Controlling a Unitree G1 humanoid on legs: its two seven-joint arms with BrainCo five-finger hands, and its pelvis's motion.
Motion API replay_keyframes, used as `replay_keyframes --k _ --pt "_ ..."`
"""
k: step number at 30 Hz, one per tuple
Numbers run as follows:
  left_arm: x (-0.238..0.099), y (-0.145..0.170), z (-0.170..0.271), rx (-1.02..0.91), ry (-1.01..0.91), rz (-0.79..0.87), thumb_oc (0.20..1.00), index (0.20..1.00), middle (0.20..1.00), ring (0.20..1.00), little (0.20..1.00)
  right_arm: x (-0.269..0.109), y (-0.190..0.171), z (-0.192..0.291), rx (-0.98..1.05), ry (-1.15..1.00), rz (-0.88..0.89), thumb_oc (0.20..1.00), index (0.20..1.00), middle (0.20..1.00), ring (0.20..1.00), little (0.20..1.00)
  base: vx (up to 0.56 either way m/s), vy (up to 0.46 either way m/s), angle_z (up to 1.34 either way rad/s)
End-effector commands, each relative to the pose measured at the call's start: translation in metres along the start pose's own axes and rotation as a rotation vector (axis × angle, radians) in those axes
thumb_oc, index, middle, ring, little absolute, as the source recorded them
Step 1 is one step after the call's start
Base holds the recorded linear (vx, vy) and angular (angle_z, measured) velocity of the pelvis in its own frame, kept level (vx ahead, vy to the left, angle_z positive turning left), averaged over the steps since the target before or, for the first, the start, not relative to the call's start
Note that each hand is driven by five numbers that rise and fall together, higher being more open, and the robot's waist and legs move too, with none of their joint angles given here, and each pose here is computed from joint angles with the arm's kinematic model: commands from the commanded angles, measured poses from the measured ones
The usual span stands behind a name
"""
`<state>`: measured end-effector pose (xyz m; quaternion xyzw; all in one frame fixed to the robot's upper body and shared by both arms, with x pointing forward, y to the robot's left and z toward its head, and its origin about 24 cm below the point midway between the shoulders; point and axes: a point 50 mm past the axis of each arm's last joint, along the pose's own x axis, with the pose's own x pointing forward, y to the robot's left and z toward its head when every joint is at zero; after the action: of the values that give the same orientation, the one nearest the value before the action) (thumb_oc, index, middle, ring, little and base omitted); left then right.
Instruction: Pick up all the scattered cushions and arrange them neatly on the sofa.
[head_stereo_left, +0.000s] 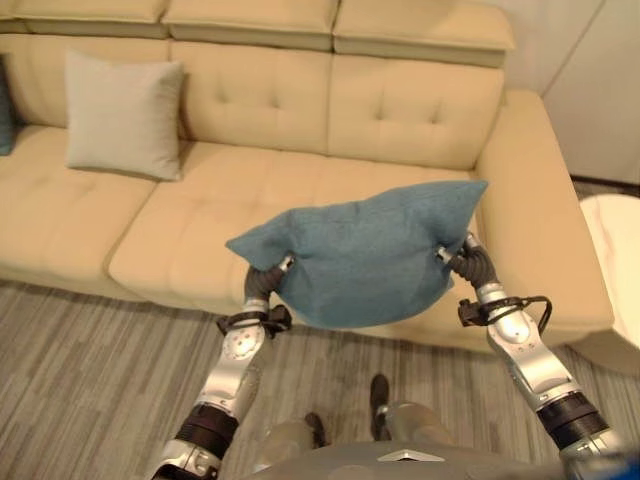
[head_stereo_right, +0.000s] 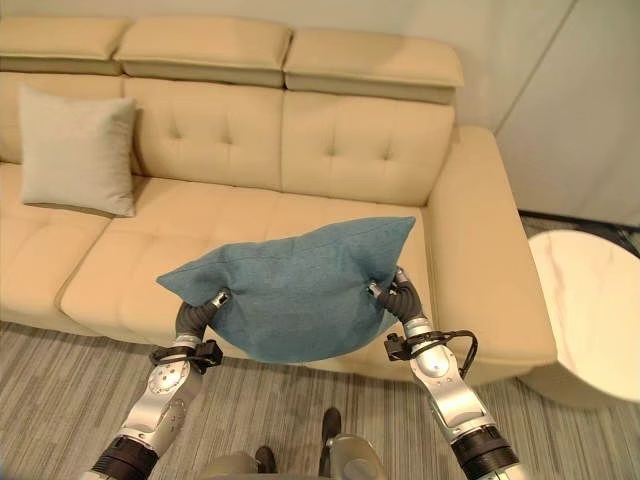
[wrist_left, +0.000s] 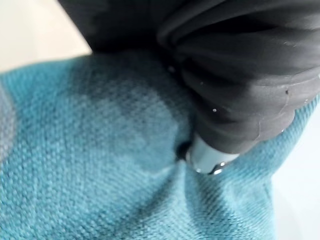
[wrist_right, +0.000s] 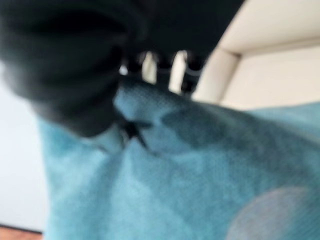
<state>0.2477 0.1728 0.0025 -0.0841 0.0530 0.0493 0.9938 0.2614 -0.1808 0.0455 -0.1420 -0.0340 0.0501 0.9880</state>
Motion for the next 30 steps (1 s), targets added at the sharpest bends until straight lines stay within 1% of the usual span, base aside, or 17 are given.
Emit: replay_keyframes --k 1,8,18,22,25,30 --pt "0.010 -0.046 0.051 -0.049 -0.251 -0.238 0.200 0.200 0.200 0.200 0.200 0.007 0.005 0.051 0.086 -0.283 0.025 0.200 0.200 0.200 0.200 0.200 0.13 0.024 0.15" --pt "0.009 -0.046 0.056 -0.065 -0.273 -0.233 0.200 0.200 0.200 0.200 0.200 0.009 0.006 0.049 0.092 -0.277 0.008 0.200 0.200 0.200 0.200 0.200 0.20 0.109 -0.18" --pt "0.007 -0.040 0.063 -0.021 -0.312 -0.223 0.200 0.200 0.200 0.200 0.200 0.020 0.024 0.062 0.115 -0.316 0.046 0.200 0.200 0.200 0.200 0.200 0.13 0.215 -0.43" --pt "0.009 -0.038 0.067 -0.018 -0.328 -0.212 0.200 0.200 0.200 0.200 0.200 0.026 0.025 0.069 0.092 -0.343 0.058 0.200 0.200 0.200 0.200 0.200 0.09 0.007 -0.04" --pt "0.011 -0.037 0.068 -0.018 -0.335 -0.197 0.200 0.200 0.200 0.200 0.200 0.023 0.024 0.068 0.077 -0.343 0.062 0.200 0.200 0.200 0.200 0.200 0.09 -0.060 0.05" --pt "0.013 -0.044 0.069 -0.025 -0.339 -0.220 0.200 0.200 0.200 0.200 0.200 0.022 0.017 0.068 0.048 -0.344 0.050 0.200 0.200 0.200 0.200 0.200 0.13 -0.094 0.19"
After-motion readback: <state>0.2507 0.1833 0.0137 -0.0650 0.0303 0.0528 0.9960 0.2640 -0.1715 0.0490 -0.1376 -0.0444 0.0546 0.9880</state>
